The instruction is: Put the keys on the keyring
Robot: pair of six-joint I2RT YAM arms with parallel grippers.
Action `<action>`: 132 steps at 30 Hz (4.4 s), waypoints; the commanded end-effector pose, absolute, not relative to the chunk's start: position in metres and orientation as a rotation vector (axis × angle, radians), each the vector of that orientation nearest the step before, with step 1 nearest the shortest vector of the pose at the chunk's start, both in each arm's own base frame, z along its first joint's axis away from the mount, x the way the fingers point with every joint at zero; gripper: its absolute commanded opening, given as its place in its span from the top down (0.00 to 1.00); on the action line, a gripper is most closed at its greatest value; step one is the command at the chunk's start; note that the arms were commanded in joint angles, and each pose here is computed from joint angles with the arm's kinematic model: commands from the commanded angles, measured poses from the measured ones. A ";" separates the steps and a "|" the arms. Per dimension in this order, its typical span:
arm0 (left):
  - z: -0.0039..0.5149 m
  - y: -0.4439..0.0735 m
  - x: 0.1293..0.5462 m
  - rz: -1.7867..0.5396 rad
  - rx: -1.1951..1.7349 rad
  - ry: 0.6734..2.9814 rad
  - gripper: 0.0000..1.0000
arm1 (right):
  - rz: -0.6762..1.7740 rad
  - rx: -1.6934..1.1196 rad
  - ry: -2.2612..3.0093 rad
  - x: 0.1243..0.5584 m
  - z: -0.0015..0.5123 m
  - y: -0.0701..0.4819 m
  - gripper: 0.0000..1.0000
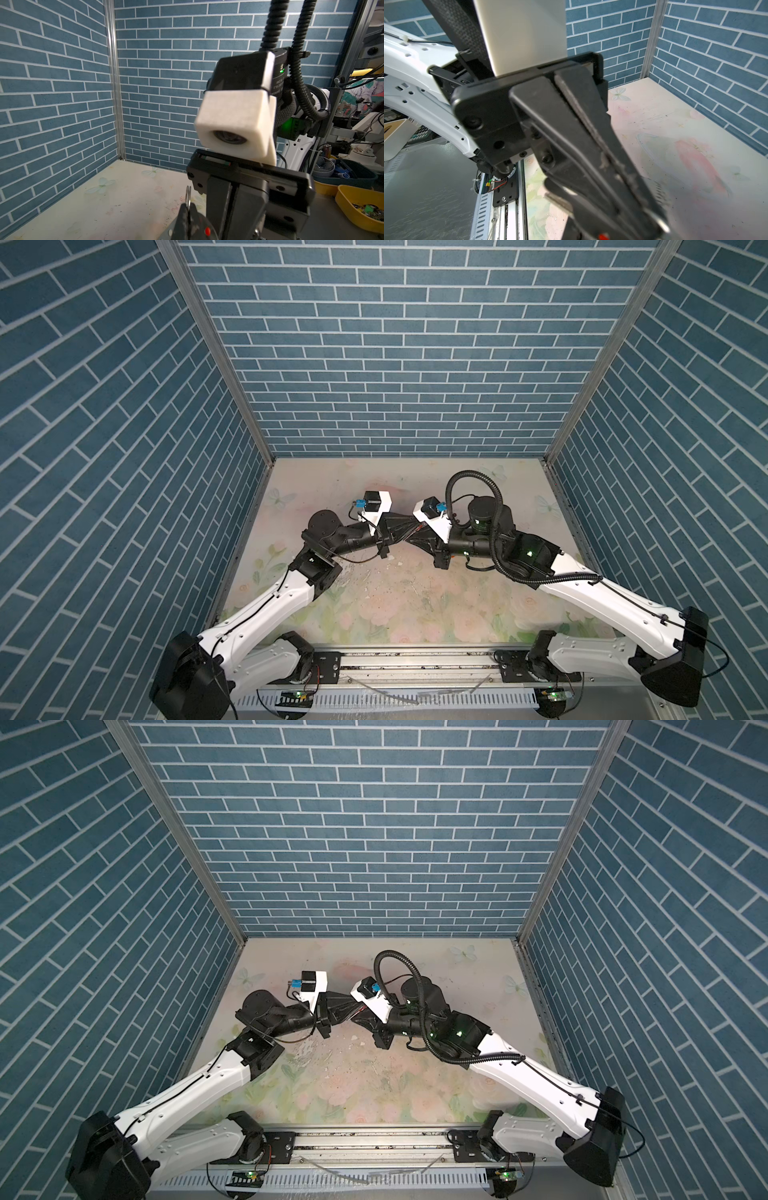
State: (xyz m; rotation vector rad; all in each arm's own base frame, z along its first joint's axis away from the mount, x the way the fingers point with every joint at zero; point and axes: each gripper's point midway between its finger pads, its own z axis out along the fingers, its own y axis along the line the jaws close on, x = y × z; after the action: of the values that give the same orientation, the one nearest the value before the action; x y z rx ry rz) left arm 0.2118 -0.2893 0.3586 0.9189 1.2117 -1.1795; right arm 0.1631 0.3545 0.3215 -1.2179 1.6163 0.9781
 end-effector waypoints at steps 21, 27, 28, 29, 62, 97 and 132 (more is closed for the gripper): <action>0.360 -0.281 0.209 -1.181 0.904 1.188 1.00 | 0.597 -1.076 1.634 0.185 0.330 0.293 0.89; 0.360 -0.281 0.209 -1.185 0.903 1.190 1.00 | 0.611 -1.051 1.591 0.187 0.344 0.296 0.87; 0.360 -0.281 0.209 -1.184 0.903 1.189 1.00 | 0.618 -1.054 1.583 0.186 0.345 0.297 0.87; 0.360 -0.281 0.209 -1.184 0.903 1.189 1.00 | 0.624 -1.058 1.578 0.186 0.346 0.298 0.87; 0.357 -0.282 0.206 -1.199 0.921 1.197 1.00 | 0.683 -1.055 1.527 0.191 0.362 0.320 0.86; 0.359 -0.287 0.206 -1.278 0.910 1.145 1.00 | 0.951 -1.144 1.396 0.162 0.361 0.352 0.92; 0.348 -0.282 0.216 -1.292 0.855 1.162 1.00 | 0.731 -0.997 1.469 0.174 0.382 0.295 0.74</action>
State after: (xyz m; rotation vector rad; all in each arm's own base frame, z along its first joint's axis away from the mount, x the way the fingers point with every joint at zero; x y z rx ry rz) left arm 0.2145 -0.2808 0.3553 0.8535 1.1361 -1.2867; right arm 0.1786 0.3156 0.3476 -1.0184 1.5305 0.8090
